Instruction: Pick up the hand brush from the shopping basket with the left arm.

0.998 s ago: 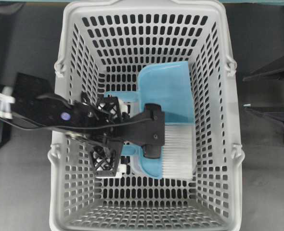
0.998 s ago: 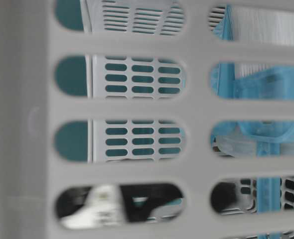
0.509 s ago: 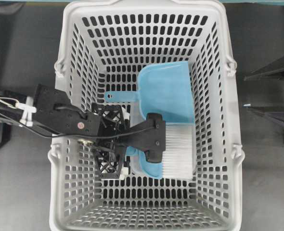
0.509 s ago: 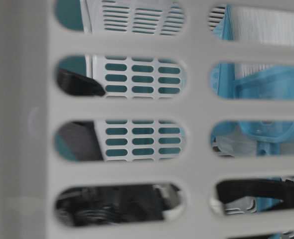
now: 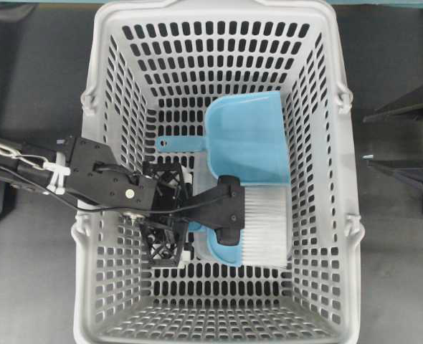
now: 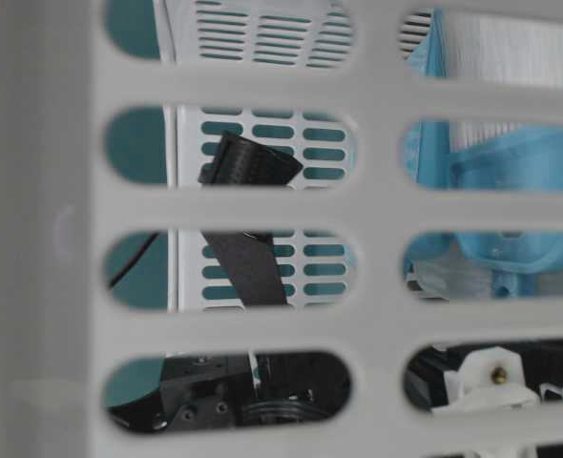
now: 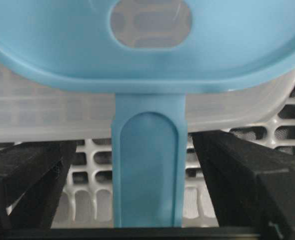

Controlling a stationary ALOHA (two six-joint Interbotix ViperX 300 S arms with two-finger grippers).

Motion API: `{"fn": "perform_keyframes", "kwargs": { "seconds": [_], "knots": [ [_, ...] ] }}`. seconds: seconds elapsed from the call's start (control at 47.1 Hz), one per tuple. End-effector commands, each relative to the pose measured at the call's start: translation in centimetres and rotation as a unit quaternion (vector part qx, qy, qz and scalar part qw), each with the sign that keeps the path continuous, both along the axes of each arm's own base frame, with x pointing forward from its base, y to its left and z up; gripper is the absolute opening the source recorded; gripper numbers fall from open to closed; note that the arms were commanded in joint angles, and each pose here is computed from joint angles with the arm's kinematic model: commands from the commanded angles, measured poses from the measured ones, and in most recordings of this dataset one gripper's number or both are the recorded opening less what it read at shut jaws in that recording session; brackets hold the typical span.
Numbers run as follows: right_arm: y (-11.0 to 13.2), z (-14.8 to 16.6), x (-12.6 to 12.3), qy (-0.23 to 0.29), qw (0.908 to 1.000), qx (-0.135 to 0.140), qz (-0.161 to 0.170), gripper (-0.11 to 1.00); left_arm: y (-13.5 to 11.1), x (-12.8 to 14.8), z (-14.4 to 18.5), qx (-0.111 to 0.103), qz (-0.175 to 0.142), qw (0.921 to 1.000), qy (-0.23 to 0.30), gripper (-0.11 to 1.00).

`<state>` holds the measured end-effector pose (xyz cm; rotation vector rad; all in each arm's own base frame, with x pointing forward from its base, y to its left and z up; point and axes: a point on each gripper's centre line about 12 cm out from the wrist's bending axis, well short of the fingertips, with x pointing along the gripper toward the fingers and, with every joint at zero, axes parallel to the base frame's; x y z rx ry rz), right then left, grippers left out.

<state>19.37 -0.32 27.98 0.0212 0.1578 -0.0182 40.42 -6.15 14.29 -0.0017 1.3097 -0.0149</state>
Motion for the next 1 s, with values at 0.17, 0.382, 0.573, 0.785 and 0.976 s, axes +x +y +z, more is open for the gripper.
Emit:
{"fn": "perform_keyframes", "kwargs": {
  "seconds": [0.17, 0.382, 0.573, 0.785, 0.976],
  "knots": [
    [0.0, 0.4, 0.1, -0.012, 0.9999, 0.003, -0.001, 0.73, -0.2, 0.2, 0.5, -0.001, -0.003, 0.9999, -0.011, 0.89],
    [0.0, 0.2, 0.1, -0.01, 0.9999, 0.003, -0.001, 0.73, -1.4, 0.5, 1.0, -0.003, -0.024, 0.9991, -0.035, 0.49],
    [0.0, 0.2, 0.1, -0.009, 0.9999, 0.004, -0.001, 0.73, -1.9, 0.0, 1.1, -0.003, -0.032, 0.9989, -0.033, 0.23],
    [0.0, 0.1, 0.1, -0.008, 1.0, 0.004, -0.001, 0.73, -2.1, 0.3, 1.8, -0.006, -0.032, 0.9986, -0.043, 0.23],
    [0.0, 0.0, 0.1, -0.007, 1.0, 0.004, -0.001, 0.73, -2.1, 0.7, 5.2, -0.013, -0.028, 0.9963, -0.081, 0.23]
  ]
}}
